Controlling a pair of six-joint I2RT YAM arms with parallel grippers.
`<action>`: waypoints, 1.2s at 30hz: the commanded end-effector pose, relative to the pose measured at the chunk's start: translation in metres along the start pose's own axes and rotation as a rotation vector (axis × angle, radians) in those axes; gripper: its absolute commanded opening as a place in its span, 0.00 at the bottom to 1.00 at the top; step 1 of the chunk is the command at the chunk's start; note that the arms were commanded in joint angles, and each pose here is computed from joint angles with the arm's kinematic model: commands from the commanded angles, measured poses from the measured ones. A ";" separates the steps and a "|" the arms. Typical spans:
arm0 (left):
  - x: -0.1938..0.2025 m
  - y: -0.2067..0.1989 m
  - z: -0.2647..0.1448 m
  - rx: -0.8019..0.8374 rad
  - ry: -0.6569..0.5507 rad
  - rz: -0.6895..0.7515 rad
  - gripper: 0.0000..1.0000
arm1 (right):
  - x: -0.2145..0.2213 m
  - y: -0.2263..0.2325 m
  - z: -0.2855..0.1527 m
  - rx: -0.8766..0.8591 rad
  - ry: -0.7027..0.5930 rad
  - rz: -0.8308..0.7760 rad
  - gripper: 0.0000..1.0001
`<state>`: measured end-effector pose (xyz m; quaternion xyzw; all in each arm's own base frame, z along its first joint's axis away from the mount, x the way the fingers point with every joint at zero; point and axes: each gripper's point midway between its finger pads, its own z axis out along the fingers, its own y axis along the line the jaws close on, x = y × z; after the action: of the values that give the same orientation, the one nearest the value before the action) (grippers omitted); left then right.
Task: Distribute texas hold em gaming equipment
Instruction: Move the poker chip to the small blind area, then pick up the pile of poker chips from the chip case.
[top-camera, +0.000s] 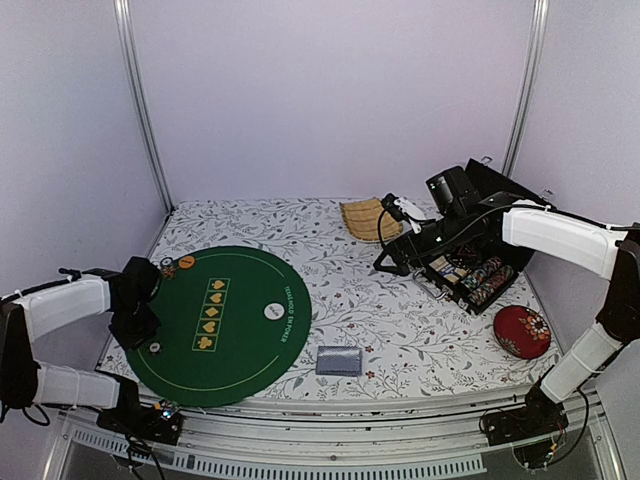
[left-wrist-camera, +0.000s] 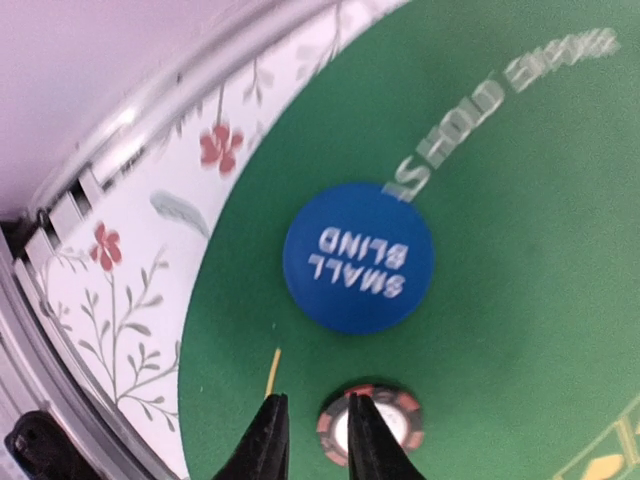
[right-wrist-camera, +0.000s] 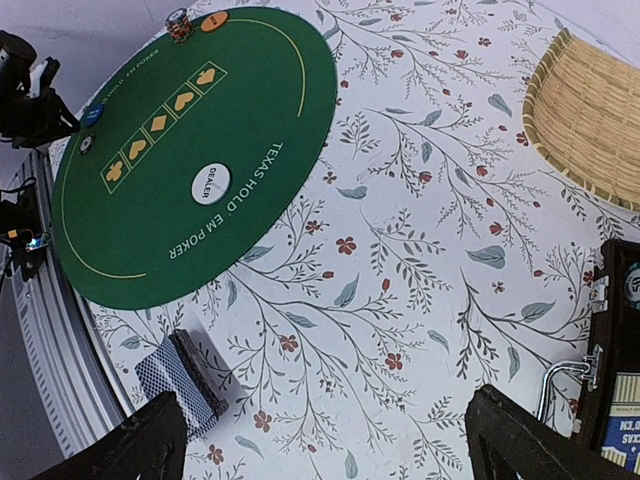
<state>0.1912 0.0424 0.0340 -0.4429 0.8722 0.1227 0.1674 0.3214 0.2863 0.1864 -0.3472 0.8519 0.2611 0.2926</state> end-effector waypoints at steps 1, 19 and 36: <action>-0.024 -0.007 -0.017 0.017 -0.074 0.008 0.24 | -0.001 0.000 -0.001 -0.008 -0.005 -0.008 0.99; -0.044 -0.152 -0.111 0.422 -0.303 0.355 0.55 | 0.045 -0.183 -0.040 0.404 0.122 0.313 0.99; -0.071 -0.200 -0.176 0.626 -0.509 0.603 0.85 | 0.130 -0.217 -0.059 0.561 0.472 0.149 0.88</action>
<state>0.3508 -0.0738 0.1847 -0.1069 0.9004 0.0088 0.4217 0.4056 0.0653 0.0874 -0.1795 0.9700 -0.0166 0.1633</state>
